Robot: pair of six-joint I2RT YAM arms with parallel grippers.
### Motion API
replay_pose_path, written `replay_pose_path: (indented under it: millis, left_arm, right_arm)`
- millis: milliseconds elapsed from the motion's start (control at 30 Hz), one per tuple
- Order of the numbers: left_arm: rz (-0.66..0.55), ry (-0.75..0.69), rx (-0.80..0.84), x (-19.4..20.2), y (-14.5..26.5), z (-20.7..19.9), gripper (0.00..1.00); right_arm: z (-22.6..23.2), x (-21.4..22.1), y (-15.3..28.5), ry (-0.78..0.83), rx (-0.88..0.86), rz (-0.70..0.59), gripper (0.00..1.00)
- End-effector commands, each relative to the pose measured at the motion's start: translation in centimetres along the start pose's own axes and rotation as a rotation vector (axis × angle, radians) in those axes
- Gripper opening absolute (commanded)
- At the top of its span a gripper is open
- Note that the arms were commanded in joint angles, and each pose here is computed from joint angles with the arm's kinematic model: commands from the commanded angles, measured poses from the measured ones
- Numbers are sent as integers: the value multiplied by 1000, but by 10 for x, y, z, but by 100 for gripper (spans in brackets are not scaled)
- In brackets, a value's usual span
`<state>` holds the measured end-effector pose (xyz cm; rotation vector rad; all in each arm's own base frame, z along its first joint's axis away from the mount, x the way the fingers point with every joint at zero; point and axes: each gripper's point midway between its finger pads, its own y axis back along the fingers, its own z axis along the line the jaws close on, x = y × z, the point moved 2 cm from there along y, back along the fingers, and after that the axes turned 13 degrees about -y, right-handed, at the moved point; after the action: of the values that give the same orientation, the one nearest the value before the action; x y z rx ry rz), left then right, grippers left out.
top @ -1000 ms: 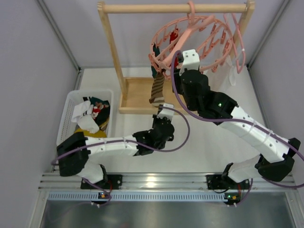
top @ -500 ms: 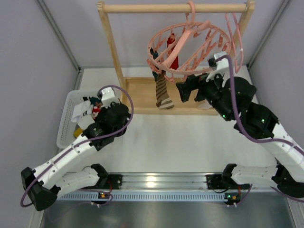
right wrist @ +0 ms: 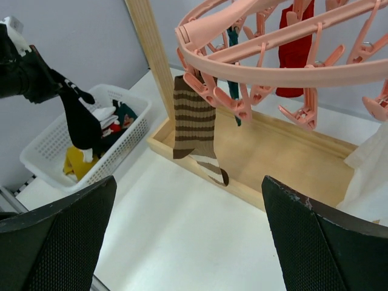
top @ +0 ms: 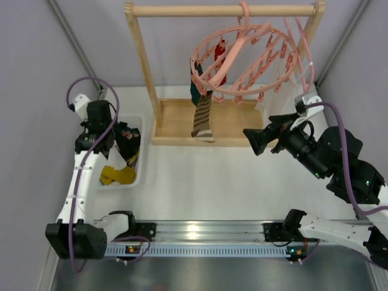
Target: Remove the socks clipped to the hanger
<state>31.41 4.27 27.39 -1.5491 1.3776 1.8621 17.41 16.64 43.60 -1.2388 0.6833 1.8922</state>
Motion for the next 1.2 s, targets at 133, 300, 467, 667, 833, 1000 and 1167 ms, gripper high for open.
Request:
replay_pose_path:
  millis: [133, 300, 467, 667, 833, 1000, 1167]
  left_arm:
    - [91, 62, -53, -3, -35, 28, 41]
    - [96, 86, 1, -1, -29, 21, 98]
    - [48, 110, 236, -22, 2, -9, 98]
    - [-169, -77, 858, -22, 76, -126, 98]
    - [-266, -252, 1203, 25, 121, -209, 98]
    - [-321, -321, 1318, 62, 97, -244, 98]
    - [-335, -333, 1489, 86, 99, -268, 98]
  right_arm:
    - [-12, 3, 7, 1, 33, -17, 99]
    - [-16, 14, 2, 10, 57, 7, 99]
    - [-18, 25, 3, -1, 40, 10, 99]
    - [-30, 24, 16, -51, 50, -92, 99]
    - [-28, 29, 22, -42, -5, -106, 99]
    - [-21, 29, 37, -38, -95, -115, 99]
    - [-20, 38, 37, -10, -123, -96, 99]
